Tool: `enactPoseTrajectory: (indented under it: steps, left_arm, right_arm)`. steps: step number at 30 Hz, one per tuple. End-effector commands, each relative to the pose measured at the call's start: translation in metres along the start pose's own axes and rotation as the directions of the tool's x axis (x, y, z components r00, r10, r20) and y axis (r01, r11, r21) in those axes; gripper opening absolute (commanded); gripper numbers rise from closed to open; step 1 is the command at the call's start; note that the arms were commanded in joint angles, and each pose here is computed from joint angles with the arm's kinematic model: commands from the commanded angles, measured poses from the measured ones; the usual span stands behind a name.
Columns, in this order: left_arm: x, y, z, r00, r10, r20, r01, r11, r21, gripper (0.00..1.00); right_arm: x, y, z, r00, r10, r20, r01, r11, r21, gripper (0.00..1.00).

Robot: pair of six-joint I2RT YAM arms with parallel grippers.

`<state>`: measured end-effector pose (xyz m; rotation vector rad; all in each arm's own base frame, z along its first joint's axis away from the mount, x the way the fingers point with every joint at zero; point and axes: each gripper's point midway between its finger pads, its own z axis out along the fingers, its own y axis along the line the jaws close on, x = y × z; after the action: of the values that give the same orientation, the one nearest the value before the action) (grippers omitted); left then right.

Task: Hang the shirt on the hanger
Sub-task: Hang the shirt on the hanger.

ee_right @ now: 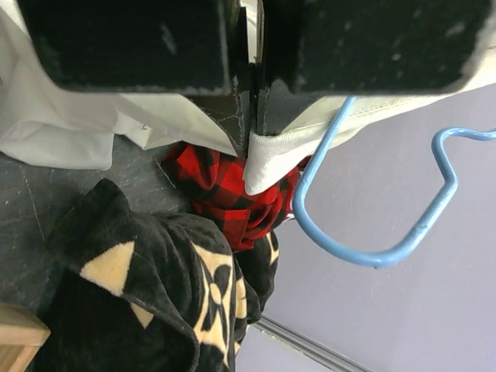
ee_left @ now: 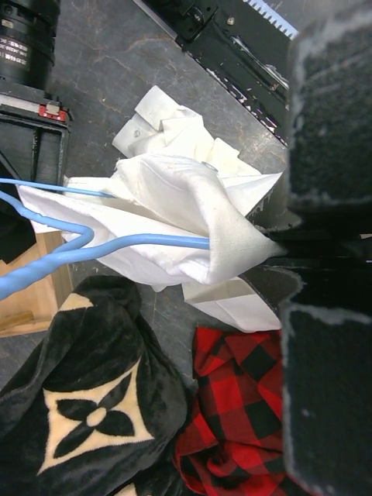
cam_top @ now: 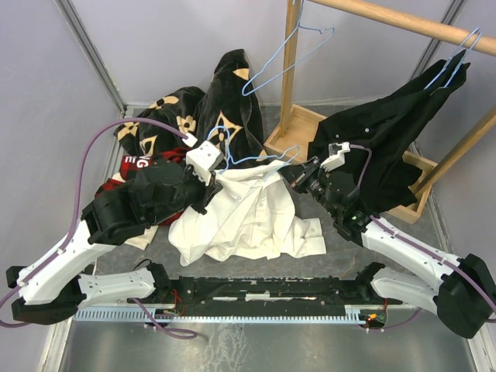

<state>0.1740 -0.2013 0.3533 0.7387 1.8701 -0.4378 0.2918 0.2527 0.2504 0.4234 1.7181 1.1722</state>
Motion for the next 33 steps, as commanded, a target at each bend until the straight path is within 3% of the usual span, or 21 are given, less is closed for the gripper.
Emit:
enactPoseTrajectory:
  steps: [1, 7, 14, 20, 22, 24, 26, 29, 33]
  left_arm:
    - [-0.019, 0.003, -0.014, 0.995, -0.045, 0.085, 0.045, 0.999, 0.002, 0.03]
    - [-0.018, 0.003, -0.015, 0.995, -0.046, 0.085, 0.045, 0.999, 0.006, 0.03]
    - [-0.022, -0.007, -0.019, 0.995, -0.025, 0.097, 0.019, 0.997, 0.069, 0.03]
    - [-0.022, -0.008, -0.022, 0.994, -0.013, 0.107, 0.004, 0.997, 0.083, 0.03]
    - [-0.020, -0.007, -0.024, 0.994, -0.013, 0.109, 0.004, 0.997, 0.081, 0.03]
    - [-0.017, -0.006, -0.023, 0.995, -0.015, 0.102, 0.008, 0.997, 0.076, 0.03]
    - [-0.013, -0.004, -0.022, 0.996, -0.016, 0.092, 0.010, 0.998, 0.063, 0.03]
    - [-0.008, 0.000, -0.020, 0.997, -0.011, 0.075, 0.008, 0.999, 0.039, 0.03]
    - [-0.004, 0.000, -0.017, 0.998, 0.002, 0.058, -0.004, 0.999, 0.033, 0.03]
  right_arm:
    - [-0.045, -0.017, 0.008, 0.991, -0.094, 0.093, 0.089, 0.994, 0.057, 0.00]
    - [-0.074, -0.032, 0.002, 0.978, -0.175, 0.116, 0.162, 0.980, 0.119, 0.00]
    - [-0.089, -0.033, -0.009, 0.938, -0.342, 0.052, 0.332, 0.931, 0.150, 0.00]
    - [-0.069, -0.026, -0.019, 0.852, -0.506, -0.130, 0.516, 0.855, 0.055, 0.00]
    - [-0.057, -0.026, -0.027, 0.819, -0.541, -0.193, 0.553, 0.833, 0.010, 0.11]
    - [-0.049, -0.027, -0.040, 0.777, -0.576, -0.255, 0.591, 0.807, -0.023, 0.30]
    - [-0.047, -0.027, -0.057, 0.734, -0.608, -0.302, 0.629, 0.777, -0.035, 0.43]
    - [-0.050, -0.028, -0.088, 0.672, -0.656, -0.342, 0.691, 0.723, -0.029, 0.54]
    - [-0.053, -0.028, -0.127, 0.606, -0.701, -0.376, 0.749, 0.662, -0.028, 0.58]
